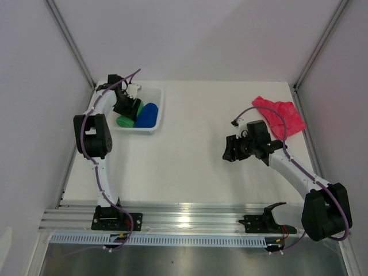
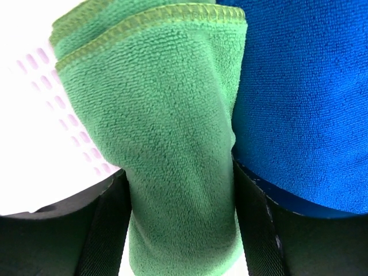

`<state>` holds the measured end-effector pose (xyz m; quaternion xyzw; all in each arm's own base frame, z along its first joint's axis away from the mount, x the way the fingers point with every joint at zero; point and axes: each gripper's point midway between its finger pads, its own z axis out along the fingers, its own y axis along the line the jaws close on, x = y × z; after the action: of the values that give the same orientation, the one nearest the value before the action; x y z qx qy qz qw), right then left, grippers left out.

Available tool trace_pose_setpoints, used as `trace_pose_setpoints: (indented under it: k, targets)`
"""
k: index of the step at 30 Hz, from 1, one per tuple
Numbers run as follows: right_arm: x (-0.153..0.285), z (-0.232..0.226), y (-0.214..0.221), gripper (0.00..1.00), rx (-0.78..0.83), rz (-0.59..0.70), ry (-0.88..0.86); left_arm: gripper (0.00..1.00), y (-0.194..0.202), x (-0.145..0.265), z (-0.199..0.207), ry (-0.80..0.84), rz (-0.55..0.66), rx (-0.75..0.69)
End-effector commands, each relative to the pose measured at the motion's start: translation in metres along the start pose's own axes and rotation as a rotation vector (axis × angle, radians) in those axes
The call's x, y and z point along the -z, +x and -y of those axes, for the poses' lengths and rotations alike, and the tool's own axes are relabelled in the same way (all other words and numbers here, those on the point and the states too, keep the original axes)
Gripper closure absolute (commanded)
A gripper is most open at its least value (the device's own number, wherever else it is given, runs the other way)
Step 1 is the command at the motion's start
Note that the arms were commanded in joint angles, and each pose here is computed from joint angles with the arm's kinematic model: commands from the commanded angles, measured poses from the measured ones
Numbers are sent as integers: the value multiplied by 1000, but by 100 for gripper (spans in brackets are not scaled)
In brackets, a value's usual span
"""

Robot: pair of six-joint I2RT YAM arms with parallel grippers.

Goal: Roll the towels
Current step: Place the rolled towel into the container

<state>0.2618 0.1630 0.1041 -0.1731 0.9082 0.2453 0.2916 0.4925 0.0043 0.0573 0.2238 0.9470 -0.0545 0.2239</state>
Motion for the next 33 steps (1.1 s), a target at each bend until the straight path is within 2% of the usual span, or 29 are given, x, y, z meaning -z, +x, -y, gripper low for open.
trace_pose_setpoints:
  k: [1, 9, 14, 21, 24, 25, 33]
  targets:
    - [8, -2, -15, 43, 32, 51, 0, 30, -20, 19, -8, -32, 53, -4]
    - [8, -2, -15, 43, 34, 49, -2, 26, -27, 25, -5, -29, 96, -9]
    - [9, -3, -17, 43, 36, 54, -1, 25, -16, 12, -9, -33, 39, -1]
    - [11, -3, -18, 43, 41, 54, -1, 23, -13, 6, -17, -49, 18, 34]
    - [12, -4, -18, 43, 43, 54, -2, 21, -20, 11, -17, -40, 51, 44]
    - [12, -4, -18, 43, 42, 55, -1, 14, -22, 13, -17, -42, 59, 43]
    - [12, -4, -19, 43, 44, 59, -3, 17, -38, 25, -25, -95, 137, 32]
